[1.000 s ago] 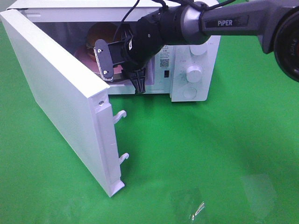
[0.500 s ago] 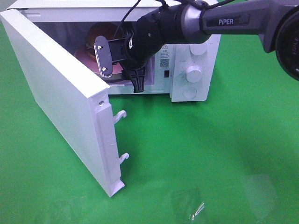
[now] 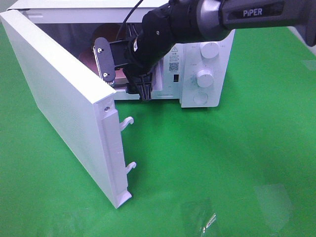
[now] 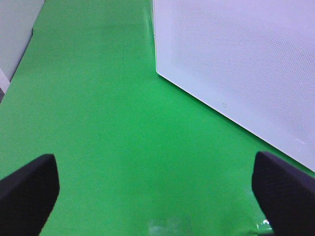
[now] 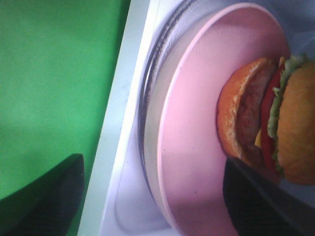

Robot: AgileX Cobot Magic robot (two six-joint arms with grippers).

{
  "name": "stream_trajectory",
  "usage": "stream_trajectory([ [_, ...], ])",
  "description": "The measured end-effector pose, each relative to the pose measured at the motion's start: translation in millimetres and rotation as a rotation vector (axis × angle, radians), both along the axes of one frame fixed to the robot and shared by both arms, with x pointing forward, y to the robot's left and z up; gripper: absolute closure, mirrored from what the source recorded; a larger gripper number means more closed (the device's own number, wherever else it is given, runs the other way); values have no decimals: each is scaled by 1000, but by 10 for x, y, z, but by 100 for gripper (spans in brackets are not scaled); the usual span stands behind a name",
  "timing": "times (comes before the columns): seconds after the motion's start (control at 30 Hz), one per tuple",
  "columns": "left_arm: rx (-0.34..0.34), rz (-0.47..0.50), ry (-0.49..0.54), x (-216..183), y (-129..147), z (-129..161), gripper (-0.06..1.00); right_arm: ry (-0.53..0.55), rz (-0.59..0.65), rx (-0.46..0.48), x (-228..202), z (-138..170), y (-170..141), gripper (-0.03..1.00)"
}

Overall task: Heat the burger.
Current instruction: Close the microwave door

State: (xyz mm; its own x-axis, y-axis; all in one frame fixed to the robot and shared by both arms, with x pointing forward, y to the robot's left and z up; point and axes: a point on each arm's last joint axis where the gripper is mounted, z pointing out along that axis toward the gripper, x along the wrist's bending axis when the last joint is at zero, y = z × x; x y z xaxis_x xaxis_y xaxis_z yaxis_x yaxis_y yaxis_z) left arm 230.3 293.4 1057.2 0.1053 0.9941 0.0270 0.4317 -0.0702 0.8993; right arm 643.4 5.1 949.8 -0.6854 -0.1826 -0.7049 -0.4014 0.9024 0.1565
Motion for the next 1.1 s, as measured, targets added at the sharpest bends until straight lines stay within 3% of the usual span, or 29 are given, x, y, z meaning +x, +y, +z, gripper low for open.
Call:
stream_trajectory([
  [0.53,0,0,0,0,0,0,-4,57,0,-42,-398,103,-304,21],
  [0.9,0,0,0,0,0,0,-4,81,-67,16,-661,353,-523,21],
  [1.1,0,0,0,0,0,0,-4,114,-187,77,-817,530,-803,21],
])
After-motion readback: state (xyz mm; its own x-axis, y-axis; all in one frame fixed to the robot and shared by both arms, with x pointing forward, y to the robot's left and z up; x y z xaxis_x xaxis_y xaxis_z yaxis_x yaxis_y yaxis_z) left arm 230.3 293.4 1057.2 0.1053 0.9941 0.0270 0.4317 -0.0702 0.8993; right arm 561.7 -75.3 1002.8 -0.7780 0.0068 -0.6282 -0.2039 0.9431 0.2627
